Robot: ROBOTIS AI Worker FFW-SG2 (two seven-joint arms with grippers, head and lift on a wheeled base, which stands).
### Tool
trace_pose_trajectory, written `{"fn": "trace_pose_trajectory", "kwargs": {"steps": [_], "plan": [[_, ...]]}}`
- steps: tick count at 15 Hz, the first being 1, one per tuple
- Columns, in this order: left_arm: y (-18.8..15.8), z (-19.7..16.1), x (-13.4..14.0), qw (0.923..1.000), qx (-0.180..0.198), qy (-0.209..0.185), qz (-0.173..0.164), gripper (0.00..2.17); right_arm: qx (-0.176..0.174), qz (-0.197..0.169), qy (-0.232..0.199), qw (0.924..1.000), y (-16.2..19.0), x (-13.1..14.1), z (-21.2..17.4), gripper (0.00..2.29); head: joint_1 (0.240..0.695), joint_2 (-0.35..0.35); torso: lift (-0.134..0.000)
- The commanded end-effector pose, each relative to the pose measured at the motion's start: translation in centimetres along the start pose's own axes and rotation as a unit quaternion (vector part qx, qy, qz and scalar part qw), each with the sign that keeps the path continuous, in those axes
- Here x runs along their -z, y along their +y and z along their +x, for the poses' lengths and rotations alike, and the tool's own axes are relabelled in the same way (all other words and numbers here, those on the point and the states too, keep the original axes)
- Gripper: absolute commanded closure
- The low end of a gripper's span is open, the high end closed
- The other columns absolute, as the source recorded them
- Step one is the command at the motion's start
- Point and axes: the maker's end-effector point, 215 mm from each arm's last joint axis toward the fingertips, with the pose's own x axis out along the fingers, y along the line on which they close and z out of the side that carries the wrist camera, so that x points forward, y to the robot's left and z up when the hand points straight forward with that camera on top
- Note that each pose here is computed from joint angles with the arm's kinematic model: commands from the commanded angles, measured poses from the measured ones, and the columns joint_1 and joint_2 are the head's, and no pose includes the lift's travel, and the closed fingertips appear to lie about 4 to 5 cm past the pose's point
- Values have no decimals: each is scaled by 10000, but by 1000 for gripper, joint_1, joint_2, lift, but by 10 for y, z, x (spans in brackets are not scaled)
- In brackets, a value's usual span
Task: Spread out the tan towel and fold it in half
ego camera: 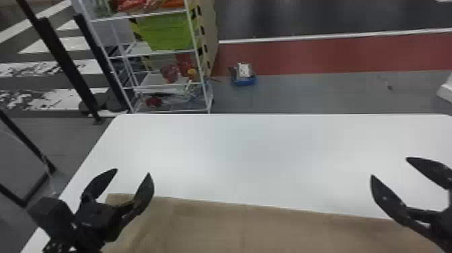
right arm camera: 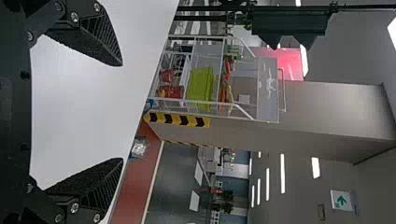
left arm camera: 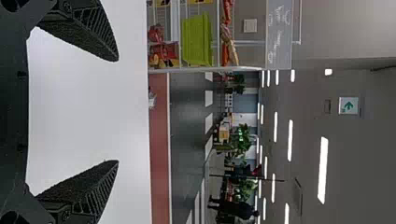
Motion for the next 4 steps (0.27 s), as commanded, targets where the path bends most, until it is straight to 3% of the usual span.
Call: {"fn": "trace_pose_trajectory", "kwargs": {"steps": [1,4], "plan": [[0,0,0,10000,-2,1,-12,107,0,4,-2,10000,0,0,0,181,695,177,-124],[-1,0,2,10000,3,35,39,110,-1,8,4,10000,1,1,0,181,695,177,-124]]}}
